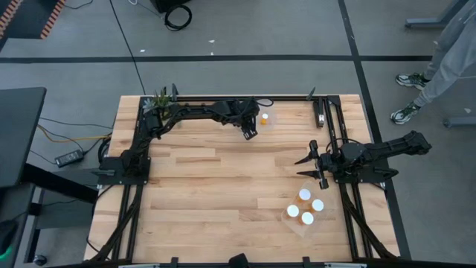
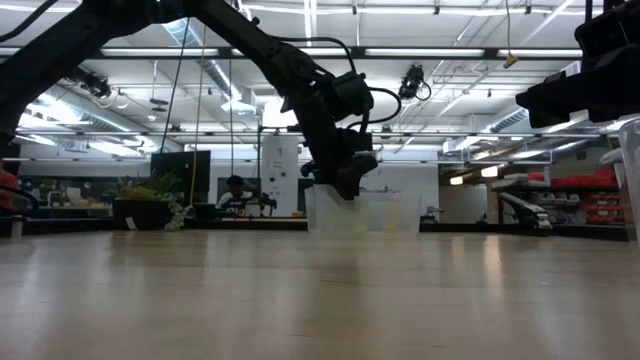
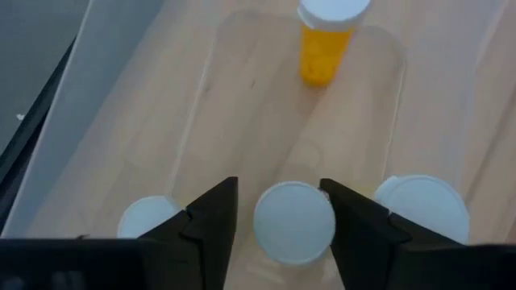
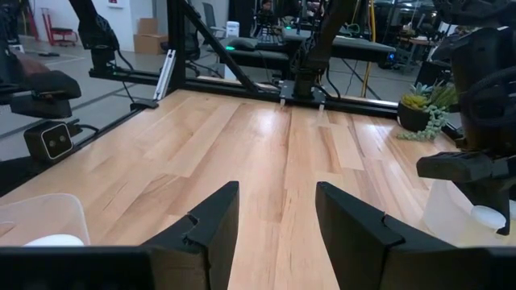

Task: Pick and place medicine bottles into bin by pill shape (circle, oval)
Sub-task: Put the yellow pill bottle into the top transparent bin, then return to Home Position

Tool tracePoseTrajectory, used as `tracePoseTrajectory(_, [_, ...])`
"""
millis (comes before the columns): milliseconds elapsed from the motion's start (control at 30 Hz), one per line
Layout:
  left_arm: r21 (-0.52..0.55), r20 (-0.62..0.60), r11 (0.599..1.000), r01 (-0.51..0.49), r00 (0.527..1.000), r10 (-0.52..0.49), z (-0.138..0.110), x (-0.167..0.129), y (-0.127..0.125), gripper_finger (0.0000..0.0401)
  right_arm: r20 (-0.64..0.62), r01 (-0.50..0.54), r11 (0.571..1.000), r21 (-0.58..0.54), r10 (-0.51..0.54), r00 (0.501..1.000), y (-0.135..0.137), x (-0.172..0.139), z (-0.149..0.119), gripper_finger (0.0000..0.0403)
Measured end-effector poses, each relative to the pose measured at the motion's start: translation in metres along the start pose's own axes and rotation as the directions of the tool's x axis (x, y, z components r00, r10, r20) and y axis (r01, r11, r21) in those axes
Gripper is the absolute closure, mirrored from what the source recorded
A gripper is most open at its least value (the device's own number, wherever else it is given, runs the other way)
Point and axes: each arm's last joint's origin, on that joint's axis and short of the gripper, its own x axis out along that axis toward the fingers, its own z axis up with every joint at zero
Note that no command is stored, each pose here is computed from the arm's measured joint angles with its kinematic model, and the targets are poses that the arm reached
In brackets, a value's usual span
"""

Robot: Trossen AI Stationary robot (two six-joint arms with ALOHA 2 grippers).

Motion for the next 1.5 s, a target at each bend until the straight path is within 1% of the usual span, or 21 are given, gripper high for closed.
tracePoseTrajectory(167, [0.002,0.006,1.0,0.001,1.0,-0.001,0.001,-0.003,0.0,0.0196,0.0,0.0,1.0,0.0,0.0,1.0,0.0,0.0,0.0,0.023])
tracePoseTrajectory(300, [0.003,0.039,1.0,0.001,0.999,-0.002,0.007,-0.014,0.003,0.0194,0.0,0.0,1.0,0.0,0.0,1.0,0.0,0.0,0.0,0.023])
tracePoseTrajectory(533, [0.012,0.062,1.0,-0.012,0.998,0.011,0.014,-0.031,0.006,0.0208,0.0,0.0,1.0,0.0,0.0,1.0,0.0,0.0,0.0,0.023])
tracePoseTrajectory(733, [-0.015,0.078,0.999,-0.032,0.996,0.033,0.031,-0.058,0.011,0.0223,-0.002,0.0,1.0,0.0,0.0,1.0,0.0,0.0,0.0,0.023])
tracePoseTrajectory(833, [0.011,0.087,0.999,-0.031,0.996,0.03,0.037,-0.074,0.011,0.0233,-0.005,-0.001,1.0,0.0,0.001,1.0,0.0,0.0,-0.001,0.023])
tracePoseTrajectory(900, [0.047,0.09,0.998,-0.034,0.996,0.029,0.038,-0.085,0.009,0.0241,-0.007,-0.001,1.0,-0.001,0.001,1.0,0.0,0.0,-0.001,0.023])
tracePoseTrajectory(1000, [0.094,0.077,0.994,-0.049,0.996,0.042,0.036,-0.1,0.004,0.0257,-0.011,-0.001,1.0,-0.001,0.001,1.0,0.0,0.001,-0.001,0.023])
tracePoseTrajectory(1067, [0.119,0.032,0.991,-0.058,0.998,0.055,0.031,-0.111,0.001,0.0269,-0.011,-0.001,1.0,-0.001,0.001,1.0,0.0,0.001,-0.001,0.023])
tracePoseTrajectory(1267, [0.153,-0.016,0.987,-0.043,0.999,0.046,0.021,-0.133,-0.012,0.0298,-0.013,-0.001,1.0,-0.001,0.001,1.0,0.0,0.001,-0.001,0.023])
tracePoseTrajectory(1333, [0.168,-0.029,0.986,-0.018,0.999,0.023,0.012,-0.137,-0.019,0.0304,-0.015,-0.001,1.0,-0.001,0.001,1.0,0.0,0.001,-0.001,0.023])
tracePoseTrajectory(1400, [0.187,-0.023,0.982,0.034,0.999,-0.031,0.001,-0.136,-0.03,0.0309,-0.015,-0.001,1.0,-0.001,0.001,1.0,0.0,0.001,-0.001,0.023])
tracePoseTrajectory(1500, [0.224,-0.019,0.971,0.085,0.996,-0.083,-0.024,-0.132,-0.043,0.0317,-0.015,-0.001,1.0,-0.001,0.001,1.0,0.0,0.001,-0.001,0.023])
